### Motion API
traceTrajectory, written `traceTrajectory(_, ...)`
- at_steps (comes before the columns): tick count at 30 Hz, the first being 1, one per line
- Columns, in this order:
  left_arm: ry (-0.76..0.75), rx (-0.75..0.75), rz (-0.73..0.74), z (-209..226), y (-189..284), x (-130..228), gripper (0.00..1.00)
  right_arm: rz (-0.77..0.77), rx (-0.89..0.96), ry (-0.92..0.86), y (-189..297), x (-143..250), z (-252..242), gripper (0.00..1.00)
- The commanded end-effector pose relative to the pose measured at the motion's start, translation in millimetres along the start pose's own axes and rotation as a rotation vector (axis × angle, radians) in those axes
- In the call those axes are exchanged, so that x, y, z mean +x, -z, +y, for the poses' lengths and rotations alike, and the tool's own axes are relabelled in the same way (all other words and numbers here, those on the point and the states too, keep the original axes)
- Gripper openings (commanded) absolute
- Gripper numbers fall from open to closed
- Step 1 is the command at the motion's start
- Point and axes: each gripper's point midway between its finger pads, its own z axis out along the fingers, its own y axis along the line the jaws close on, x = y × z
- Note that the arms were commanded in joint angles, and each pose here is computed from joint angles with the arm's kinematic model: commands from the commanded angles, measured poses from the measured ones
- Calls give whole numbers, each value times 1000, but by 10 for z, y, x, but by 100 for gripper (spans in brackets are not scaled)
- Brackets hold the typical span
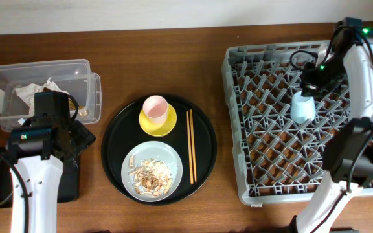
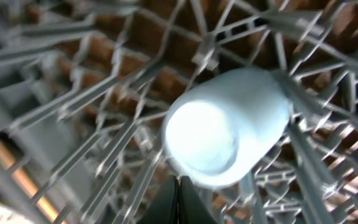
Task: Sort waste into correct bins and load items into the dishwasher rack
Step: 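Place the blue cup upside down in the dish rack and release, then move the right gripper back to the pink cup on the yellow bowl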
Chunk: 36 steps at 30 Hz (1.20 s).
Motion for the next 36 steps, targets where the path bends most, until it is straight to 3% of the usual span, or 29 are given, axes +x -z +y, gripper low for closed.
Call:
traceTrajectory(1, 20, 2, -4, 12, 9, -10, 99, 11, 54, -25, -124, -47, -120, 4)
traceTrajectory(6, 20, 2, -4, 12, 9, -10, 99, -5, 65, -26, -196, -130, -155, 4)
traceTrajectory(13, 20, 3, -4, 11, 9, -9, 99, -2, 334, -133, -87, -47, -607, 4)
traceTrajectory(19, 20, 3, -4, 11, 9, -10, 99, -25, 334, -155, 277, 44, -556, 4)
traceTrajectory(22, 20, 3, -4, 11, 9, -9, 99, -85, 238, -136, 578, 54, -335, 4)
traceTrajectory(26, 20, 3, -4, 11, 9, -9, 99, -161, -190, 156, 1053, 217, 694, 5)
traceTrajectory(27, 20, 2, -4, 12, 9, -10, 99, -190, -335, 277, 1231, 356, 1170, 16)
traceTrajectory(30, 20, 3, -4, 11, 9, -9, 99, -215, -412, 476, 1276, 605, 1891, 55)
traceTrajectory(33, 19, 3, -4, 10, 9, -9, 99, -218, -435, 682, 1094, 925, 2634, 74)
traceTrajectory(34, 20, 3, -4, 11, 9, -9, 99, -223, -418, 730, 991, 1028, 2854, 86)
traceTrajectory(36, 20, 2, -4, 12, 9, -10, 99, -248, -334, 784, 733, 1174, 3194, 87)
